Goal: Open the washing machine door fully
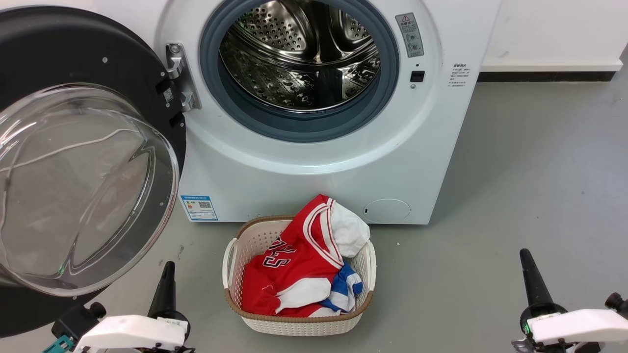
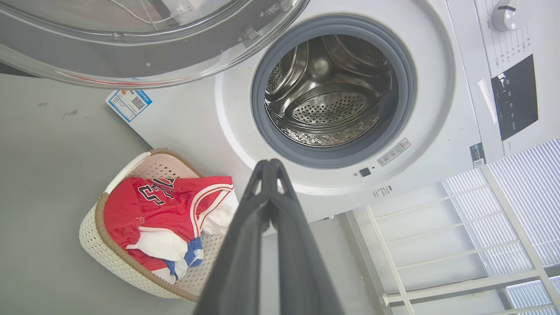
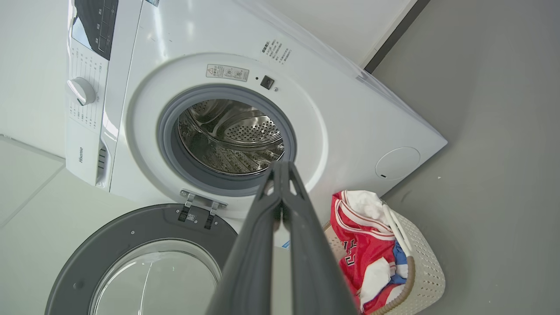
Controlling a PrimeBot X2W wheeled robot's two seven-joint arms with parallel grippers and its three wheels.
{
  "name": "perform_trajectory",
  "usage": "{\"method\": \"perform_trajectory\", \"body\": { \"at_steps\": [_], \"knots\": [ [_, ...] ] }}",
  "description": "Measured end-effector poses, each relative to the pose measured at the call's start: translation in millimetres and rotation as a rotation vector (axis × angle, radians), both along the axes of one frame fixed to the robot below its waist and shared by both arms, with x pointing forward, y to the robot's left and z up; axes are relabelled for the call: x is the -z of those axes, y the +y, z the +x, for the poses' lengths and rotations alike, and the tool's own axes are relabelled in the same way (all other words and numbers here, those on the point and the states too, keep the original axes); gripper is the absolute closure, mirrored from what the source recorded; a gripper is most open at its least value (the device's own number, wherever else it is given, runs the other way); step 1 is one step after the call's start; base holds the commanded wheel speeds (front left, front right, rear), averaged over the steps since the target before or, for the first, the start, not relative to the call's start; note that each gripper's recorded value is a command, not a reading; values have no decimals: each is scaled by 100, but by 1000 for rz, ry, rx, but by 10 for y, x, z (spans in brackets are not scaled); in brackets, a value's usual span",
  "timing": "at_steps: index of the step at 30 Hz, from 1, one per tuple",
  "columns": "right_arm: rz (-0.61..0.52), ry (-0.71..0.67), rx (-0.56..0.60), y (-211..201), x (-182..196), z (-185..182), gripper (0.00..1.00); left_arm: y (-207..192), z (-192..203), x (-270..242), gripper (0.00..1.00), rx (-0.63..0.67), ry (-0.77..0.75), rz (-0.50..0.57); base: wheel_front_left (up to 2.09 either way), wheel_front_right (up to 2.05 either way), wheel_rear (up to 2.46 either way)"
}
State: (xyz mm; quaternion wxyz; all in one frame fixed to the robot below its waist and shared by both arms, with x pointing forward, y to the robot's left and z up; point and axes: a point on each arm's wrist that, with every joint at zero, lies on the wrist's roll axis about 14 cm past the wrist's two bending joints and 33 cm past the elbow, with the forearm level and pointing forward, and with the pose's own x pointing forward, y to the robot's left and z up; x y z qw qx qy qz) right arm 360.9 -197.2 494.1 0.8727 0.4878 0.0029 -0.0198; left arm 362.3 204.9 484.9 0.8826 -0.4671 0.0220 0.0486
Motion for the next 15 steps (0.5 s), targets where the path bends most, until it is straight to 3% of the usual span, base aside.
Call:
{"method": "perform_trajectory", "body": {
  "at_steps": [15],
  "knots": [
    [153, -1, -1, -11, -22, 80, 100, -9, 61, -25, 100, 3, -14, -167, 0, 0, 0]
  ]
}}
